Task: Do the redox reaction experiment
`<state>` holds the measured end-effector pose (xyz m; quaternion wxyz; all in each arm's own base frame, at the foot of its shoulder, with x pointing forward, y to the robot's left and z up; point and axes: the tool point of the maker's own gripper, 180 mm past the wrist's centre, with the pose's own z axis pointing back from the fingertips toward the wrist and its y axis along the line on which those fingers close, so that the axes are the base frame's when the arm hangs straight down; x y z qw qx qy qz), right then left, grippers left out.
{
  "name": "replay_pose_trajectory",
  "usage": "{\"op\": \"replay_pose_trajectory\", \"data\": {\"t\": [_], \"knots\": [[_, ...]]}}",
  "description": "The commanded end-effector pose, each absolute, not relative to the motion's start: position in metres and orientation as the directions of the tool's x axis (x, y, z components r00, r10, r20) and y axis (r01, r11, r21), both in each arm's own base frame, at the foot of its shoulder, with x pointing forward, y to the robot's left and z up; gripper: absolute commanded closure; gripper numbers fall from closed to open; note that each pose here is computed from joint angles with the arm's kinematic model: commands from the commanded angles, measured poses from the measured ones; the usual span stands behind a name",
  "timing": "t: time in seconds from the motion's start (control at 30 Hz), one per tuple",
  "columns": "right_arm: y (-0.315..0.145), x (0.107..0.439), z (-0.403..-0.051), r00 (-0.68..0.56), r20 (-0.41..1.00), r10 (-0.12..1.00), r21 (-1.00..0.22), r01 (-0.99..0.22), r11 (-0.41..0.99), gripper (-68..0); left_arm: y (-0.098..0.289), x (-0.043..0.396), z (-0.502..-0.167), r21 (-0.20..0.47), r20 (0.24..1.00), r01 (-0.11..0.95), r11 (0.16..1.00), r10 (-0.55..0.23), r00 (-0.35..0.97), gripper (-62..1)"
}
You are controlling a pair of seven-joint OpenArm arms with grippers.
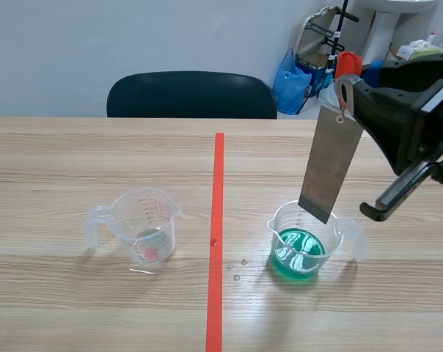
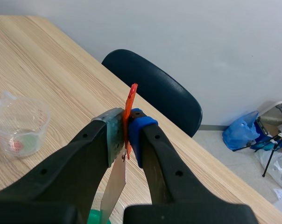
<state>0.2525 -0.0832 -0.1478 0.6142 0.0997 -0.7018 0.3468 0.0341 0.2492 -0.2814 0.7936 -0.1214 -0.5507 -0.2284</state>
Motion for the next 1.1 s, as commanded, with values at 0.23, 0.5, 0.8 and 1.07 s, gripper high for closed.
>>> {"op": "replay_pose_trajectory", "data": {"t": [0.23, 0.5, 0.8, 1.07], "knots": [[-0.0824, 0.2522, -0.1357, -0.265, 0.922, 0.282, -0.385, -0.557, 0.736, -2.0, 0.2468, 0.0367, -0.2775, 0.056, 0.938, 0.498, 0.865, -0.217, 0.271, -62.3], [-0.0824, 0.2522, -0.1357, -0.265, 0.922, 0.282, -0.385, -0.557, 0.736, -2.0, 0.2468, 0.0367, -0.2775, 0.056, 0.938, 0.498, 0.865, -0.217, 0.271, -62.3], [-0.0825, 0.2523, -0.1357, -0.265, 0.922, 0.283, -0.386, -0.557, 0.736, -2.0, 0.2468, 0.0367, -0.2775, 0.056, 0.938, 0.498, 0.865, -0.217, 0.271, -62.3], [-0.0829, 0.2554, -0.1326, -0.275, 0.917, 0.289, -0.396, -0.55, 0.735, -2.0, 0.2468, 0.0367, -0.2775, 0.056, 0.938, 0.498, 0.865, -0.217, 0.271, -62.3]]}}
